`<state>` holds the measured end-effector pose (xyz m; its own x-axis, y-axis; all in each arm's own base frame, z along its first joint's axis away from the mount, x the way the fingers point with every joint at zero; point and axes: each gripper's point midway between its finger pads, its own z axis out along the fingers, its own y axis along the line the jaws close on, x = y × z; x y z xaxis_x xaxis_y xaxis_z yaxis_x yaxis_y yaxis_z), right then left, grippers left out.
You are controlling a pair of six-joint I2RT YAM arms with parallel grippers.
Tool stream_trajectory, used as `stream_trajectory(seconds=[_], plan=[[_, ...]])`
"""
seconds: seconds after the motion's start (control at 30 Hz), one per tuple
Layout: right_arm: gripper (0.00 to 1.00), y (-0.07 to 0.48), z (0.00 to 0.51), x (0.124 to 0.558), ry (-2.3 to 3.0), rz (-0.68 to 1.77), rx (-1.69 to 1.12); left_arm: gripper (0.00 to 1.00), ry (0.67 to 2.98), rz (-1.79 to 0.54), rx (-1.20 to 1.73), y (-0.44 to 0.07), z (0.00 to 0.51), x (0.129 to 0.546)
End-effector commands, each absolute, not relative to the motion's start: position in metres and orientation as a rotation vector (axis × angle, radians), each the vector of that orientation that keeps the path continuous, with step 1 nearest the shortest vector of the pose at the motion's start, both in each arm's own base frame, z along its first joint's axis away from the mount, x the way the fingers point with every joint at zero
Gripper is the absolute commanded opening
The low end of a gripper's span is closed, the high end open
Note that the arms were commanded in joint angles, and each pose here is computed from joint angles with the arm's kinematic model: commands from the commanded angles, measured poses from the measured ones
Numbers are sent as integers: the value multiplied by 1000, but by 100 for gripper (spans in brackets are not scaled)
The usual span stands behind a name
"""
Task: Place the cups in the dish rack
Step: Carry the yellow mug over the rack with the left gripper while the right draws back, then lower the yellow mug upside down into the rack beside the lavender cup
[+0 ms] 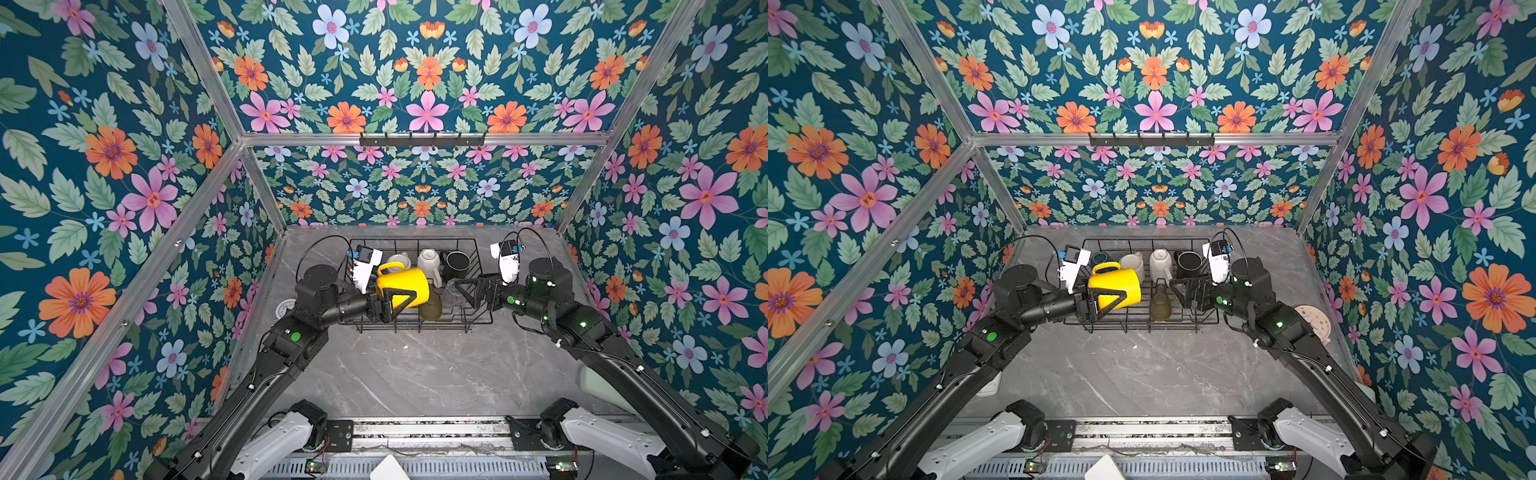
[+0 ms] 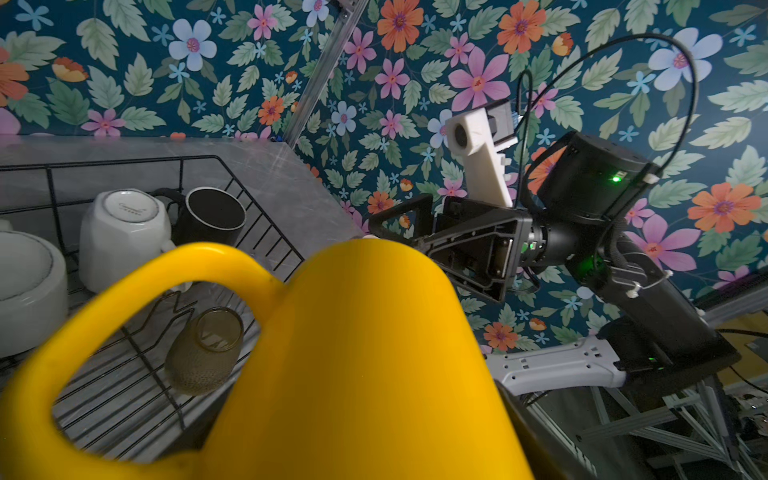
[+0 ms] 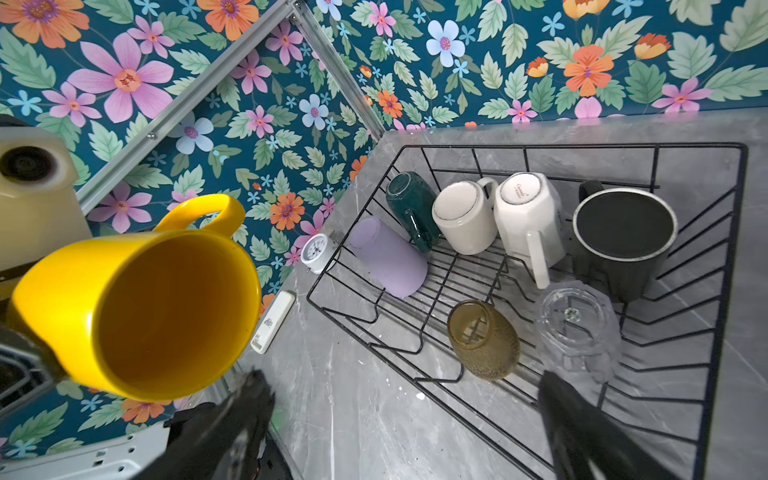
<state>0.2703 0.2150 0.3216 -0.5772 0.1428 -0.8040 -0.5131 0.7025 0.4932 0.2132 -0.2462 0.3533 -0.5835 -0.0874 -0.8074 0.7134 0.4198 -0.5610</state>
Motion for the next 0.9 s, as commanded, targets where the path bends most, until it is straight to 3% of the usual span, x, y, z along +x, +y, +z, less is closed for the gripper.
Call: stream_trajectory(seconds=[0.0, 0.47, 0.87], plan=[[99, 210, 318, 273, 2013, 876, -261, 0, 1894, -1119, 502, -238, 352, 229], [99, 192, 300, 281, 2102, 783, -159, 0, 2281, -724, 404, -227, 295, 287], [99, 190, 294, 281, 2118, 773, -152, 0, 2503, -272, 493, -232, 247, 307]])
